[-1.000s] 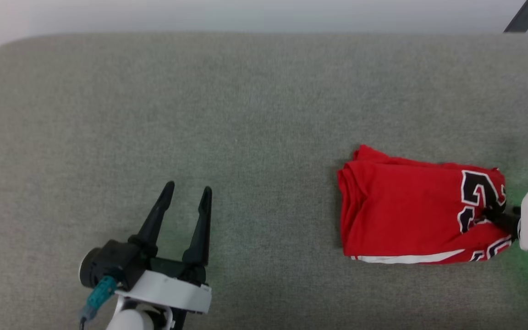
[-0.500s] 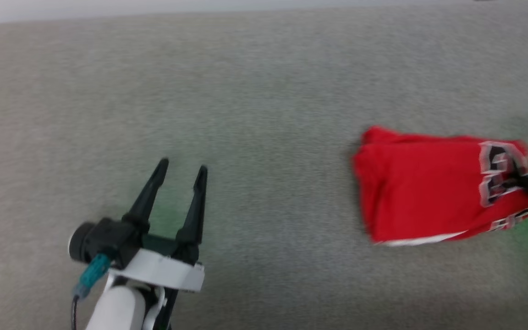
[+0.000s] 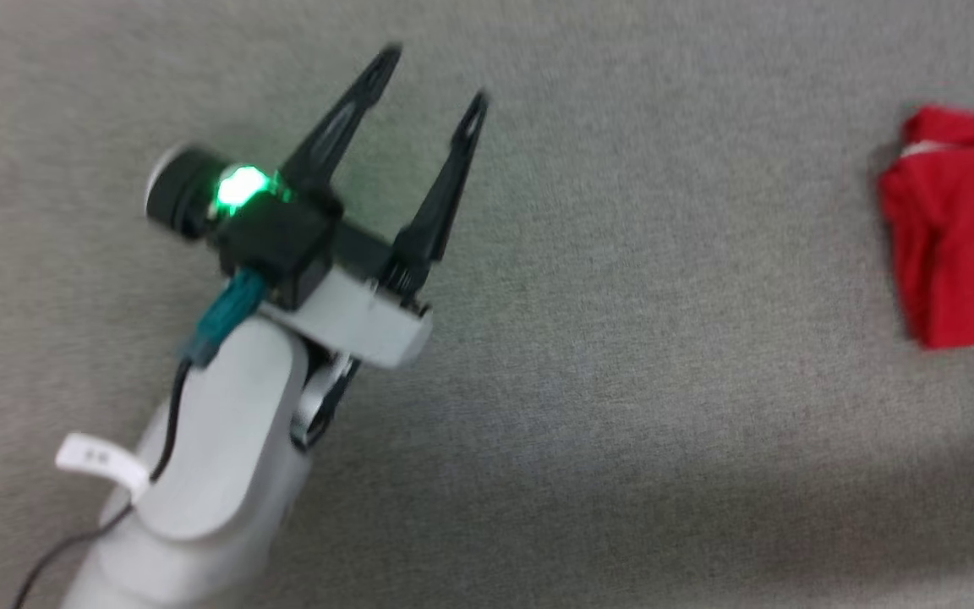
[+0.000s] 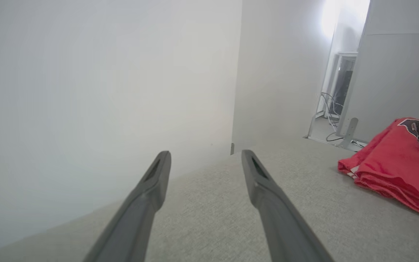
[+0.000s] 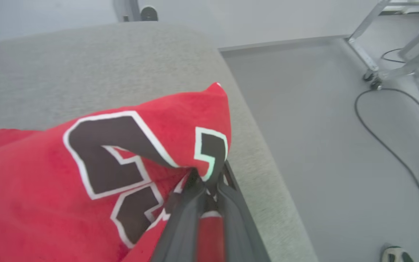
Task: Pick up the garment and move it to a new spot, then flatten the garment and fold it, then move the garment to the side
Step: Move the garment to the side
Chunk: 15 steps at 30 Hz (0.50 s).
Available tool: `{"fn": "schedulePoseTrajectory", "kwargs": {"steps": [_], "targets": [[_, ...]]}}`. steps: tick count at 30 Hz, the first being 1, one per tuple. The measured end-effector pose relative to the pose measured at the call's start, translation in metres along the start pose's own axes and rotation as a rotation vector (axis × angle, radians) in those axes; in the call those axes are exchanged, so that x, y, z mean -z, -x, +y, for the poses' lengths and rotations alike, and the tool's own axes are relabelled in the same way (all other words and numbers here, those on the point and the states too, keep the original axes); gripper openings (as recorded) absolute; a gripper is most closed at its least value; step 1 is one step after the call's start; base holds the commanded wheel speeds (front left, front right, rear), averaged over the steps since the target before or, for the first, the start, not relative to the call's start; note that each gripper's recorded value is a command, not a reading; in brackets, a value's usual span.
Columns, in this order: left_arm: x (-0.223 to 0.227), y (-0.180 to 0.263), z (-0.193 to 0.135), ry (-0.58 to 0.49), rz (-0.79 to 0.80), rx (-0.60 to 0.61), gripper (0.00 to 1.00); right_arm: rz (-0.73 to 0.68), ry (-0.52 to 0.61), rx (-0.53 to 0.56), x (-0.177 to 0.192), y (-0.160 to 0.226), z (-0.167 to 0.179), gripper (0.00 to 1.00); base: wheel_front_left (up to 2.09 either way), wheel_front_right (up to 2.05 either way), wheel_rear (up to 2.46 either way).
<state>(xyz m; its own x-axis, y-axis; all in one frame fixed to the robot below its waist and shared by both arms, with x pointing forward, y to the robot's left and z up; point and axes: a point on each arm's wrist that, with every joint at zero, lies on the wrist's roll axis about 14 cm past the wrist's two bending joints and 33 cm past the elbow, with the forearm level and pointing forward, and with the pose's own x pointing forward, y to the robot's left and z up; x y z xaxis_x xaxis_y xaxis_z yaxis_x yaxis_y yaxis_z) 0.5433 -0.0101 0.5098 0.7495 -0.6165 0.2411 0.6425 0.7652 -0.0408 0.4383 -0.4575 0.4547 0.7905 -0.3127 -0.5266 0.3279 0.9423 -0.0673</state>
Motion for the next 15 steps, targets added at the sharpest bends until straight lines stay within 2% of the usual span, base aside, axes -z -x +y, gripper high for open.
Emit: {"fn": "schedulePoseTrajectory", "kwargs": {"steps": [6, 15], "targets": [[0.026, -0.028, -0.008, 0.027, 0.002, 0.066, 1.0, -0.091, 0.073, 0.124, -0.018, -0.021, -0.03, 0.0, 0.0, 0.0, 0.0], [0.057, -0.025, 0.004, 0.049, 0.044, 0.053, 1.0, -0.137, 0.125, 0.256, -0.02, -0.044, -0.054, 0.0, 0.0, 0.0, 0.0]]}}
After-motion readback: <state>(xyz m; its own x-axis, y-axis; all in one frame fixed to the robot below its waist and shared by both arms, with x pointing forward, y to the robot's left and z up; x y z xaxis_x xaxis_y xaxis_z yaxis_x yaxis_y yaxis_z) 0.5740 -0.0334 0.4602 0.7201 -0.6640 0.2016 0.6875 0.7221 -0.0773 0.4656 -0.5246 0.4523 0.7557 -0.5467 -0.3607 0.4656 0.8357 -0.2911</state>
